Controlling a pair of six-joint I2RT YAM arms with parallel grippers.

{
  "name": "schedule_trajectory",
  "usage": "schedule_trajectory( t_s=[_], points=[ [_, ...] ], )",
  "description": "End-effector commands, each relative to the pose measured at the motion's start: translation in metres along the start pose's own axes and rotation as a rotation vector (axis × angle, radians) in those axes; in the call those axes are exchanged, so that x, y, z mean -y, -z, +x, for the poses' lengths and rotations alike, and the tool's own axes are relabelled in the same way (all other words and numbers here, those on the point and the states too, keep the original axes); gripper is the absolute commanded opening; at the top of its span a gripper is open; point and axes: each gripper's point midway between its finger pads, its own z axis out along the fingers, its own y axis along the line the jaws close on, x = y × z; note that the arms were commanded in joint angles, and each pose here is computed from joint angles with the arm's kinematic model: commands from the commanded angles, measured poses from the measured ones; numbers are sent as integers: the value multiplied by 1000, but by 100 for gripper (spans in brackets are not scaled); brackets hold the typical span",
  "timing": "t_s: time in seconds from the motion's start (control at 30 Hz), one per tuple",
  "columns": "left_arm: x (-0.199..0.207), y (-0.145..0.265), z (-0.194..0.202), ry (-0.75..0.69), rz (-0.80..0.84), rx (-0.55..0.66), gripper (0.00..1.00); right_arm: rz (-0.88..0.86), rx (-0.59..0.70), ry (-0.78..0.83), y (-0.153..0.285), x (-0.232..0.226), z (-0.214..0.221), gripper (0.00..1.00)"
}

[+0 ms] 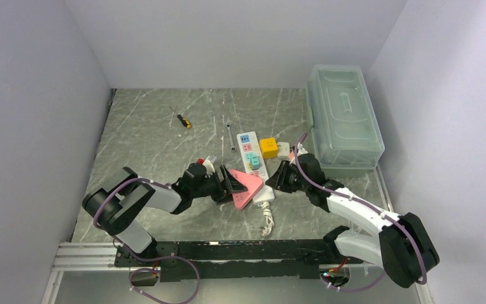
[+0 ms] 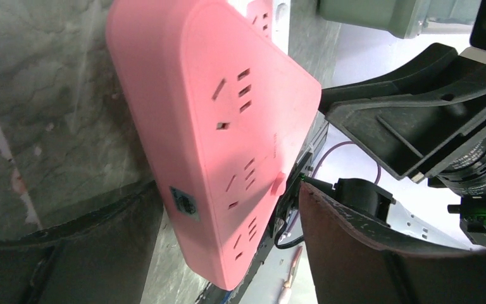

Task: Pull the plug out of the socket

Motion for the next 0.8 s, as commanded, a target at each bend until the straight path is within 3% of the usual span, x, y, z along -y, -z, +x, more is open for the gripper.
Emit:
schedule_trajectory(
  t_s=[0.0, 0.23, 0.47, 0.7, 0.77],
  points=[
    [27, -4, -6, -44, 112, 23, 77, -90, 60, 1, 12, -23, -16, 33],
    [52, 0, -9, -81, 228, 52, 70, -154, 67, -12, 22, -30, -9, 35],
    [59, 1, -11, -102, 216, 60, 65, -128, 14, -9, 19, -11, 15, 40],
    [60, -1, -12, -96, 212, 57, 50, -105, -5, 9, 25, 2, 31, 52],
    [61, -1, -13, -93, 217, 58, 47, -82, -29, 14, 26, 8, 38, 61]
  ],
)
